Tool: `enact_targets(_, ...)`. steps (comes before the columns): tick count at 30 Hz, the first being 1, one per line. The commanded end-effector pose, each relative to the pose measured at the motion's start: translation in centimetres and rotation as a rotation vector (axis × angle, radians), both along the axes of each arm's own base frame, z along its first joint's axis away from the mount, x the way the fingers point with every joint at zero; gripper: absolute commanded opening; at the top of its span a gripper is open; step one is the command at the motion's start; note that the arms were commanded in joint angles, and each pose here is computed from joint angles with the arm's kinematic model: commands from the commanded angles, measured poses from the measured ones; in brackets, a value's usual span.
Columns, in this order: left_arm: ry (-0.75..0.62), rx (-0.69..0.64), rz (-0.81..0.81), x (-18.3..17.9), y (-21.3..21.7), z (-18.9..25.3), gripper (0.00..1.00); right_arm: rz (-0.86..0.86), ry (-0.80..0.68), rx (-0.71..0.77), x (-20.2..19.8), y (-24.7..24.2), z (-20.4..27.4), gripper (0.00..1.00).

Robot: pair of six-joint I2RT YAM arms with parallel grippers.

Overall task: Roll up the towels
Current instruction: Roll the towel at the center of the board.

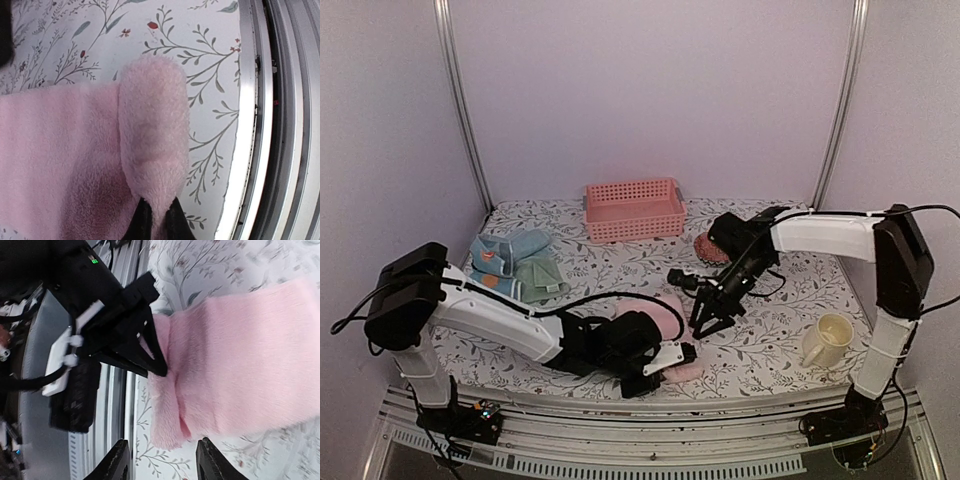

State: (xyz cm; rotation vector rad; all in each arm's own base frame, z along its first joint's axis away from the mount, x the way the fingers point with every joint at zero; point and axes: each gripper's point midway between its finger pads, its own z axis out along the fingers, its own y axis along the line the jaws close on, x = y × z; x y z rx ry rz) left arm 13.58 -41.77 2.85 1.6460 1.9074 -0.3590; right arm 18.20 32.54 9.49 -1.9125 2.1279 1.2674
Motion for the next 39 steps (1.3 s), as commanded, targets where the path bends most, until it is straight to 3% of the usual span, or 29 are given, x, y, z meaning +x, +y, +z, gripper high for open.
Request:
enact_targets(1,0.267,0.004,0.073,0.4,1.2,-0.6,0.0,-0.126,-0.273,0.08,2.9,-1.9,3.3,0.47)
enact_targets(7,0.69,-0.087,0.084,0.4,0.9,-0.7,0.0,-0.101,-0.568,0.101,1.8,-2.9,2.5,0.44)
enact_targets(12,0.901,-0.113,0.129,0.8,0.8,-1.7,0.0,0.055,-0.782,0.066,-1.3,-0.5,-0.3,0.46)
enact_targets(15,0.969,-0.121,0.162,1.1,1.2,-2.4,0.0,0.073,-0.876,0.046,-1.2,1.0,-1.6,0.48)
enact_targets(25,0.989,-0.128,0.21,2.0,2.1,-3.1,0.0,0.117,-0.964,-0.062,-0.2,2.7,-6.9,0.49)
enact_targets(27,0.99,-0.131,0.214,2.2,2.2,-3.0,0.0,0.132,-0.96,-0.088,-0.2,2.3,-8.1,0.44)
enact_targets(30,0.975,-0.137,0.202,2.5,2.3,-2.5,0.05,0.163,-0.929,-0.105,-0.8,2.0,-9.2,0.27)
enact_targets(33,0.902,-0.152,0.2,3.1,2.7,-1.5,0.19,0.2,-0.845,-0.103,-2.2,1.8,-9.4,0.15)
enact_targets(39,0.665,-0.285,0.239,4.2,5.0,4.5,0.28,0.287,-0.541,-0.096,-7.0,1.1,-8.5,0.11)
